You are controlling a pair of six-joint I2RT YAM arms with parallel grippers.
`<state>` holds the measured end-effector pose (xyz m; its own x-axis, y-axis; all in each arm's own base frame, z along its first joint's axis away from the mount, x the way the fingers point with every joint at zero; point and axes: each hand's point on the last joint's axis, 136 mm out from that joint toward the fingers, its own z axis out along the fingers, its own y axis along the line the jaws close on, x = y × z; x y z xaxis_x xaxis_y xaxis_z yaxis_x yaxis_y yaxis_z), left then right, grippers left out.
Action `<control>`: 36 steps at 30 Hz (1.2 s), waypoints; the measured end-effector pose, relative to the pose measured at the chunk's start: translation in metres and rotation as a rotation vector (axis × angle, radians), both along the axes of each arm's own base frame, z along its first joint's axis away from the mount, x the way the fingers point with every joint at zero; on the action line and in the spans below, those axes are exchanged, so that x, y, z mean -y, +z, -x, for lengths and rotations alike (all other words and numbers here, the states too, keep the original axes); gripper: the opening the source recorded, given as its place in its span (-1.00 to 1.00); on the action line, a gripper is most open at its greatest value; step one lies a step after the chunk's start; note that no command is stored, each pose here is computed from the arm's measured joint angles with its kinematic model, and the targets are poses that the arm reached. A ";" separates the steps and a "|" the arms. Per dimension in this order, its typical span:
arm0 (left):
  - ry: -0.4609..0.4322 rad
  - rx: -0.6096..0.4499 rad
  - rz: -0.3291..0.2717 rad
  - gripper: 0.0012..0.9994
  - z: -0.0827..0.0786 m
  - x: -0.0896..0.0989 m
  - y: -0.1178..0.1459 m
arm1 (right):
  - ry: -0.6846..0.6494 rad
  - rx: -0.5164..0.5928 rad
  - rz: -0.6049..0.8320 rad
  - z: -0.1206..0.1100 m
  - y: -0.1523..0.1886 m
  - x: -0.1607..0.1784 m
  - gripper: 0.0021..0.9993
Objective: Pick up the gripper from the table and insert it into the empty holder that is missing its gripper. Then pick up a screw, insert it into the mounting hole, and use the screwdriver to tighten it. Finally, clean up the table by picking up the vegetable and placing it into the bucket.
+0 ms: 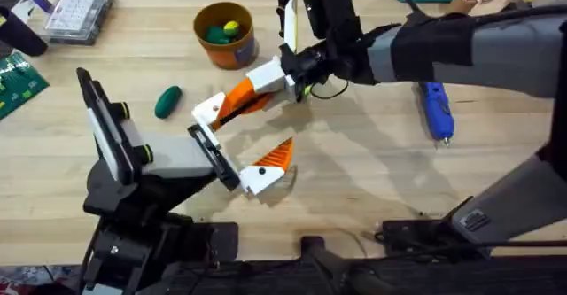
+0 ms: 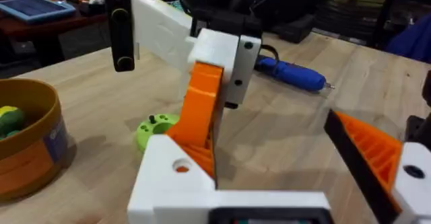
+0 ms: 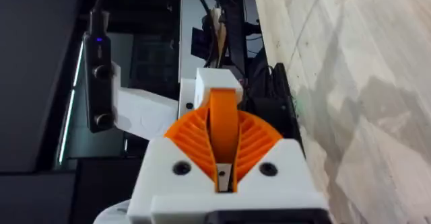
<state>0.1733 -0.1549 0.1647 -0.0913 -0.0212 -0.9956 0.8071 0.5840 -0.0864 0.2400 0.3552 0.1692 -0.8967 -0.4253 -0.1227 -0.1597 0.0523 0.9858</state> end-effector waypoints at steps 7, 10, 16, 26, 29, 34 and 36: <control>-0.010 0.001 0.000 0.98 0.001 0.001 0.000 | -0.010 0.000 0.014 0.000 -0.002 -0.002 -0.49; -0.009 0.014 -0.008 0.97 0.001 0.001 0.000 | -0.019 -0.001 0.026 -0.001 -0.005 -0.003 -0.19; -0.008 0.019 -0.010 0.97 0.001 0.001 0.001 | -0.021 -0.004 0.030 -0.001 -0.005 -0.003 -0.08; -0.037 0.036 -0.014 0.97 0.005 0.004 0.002 | -0.017 -0.022 0.011 -0.005 -0.001 0.004 0.27; -0.069 0.037 -0.013 0.98 0.010 0.007 0.003 | -0.034 -0.025 0.012 -0.011 -0.001 0.008 0.51; -0.090 0.037 -0.012 0.97 0.013 0.009 0.003 | -0.048 -0.026 0.012 -0.016 -0.001 0.012 0.73; -0.091 0.037 -0.011 0.97 0.013 0.009 0.003 | -0.048 -0.026 0.012 -0.016 -0.001 0.012 0.80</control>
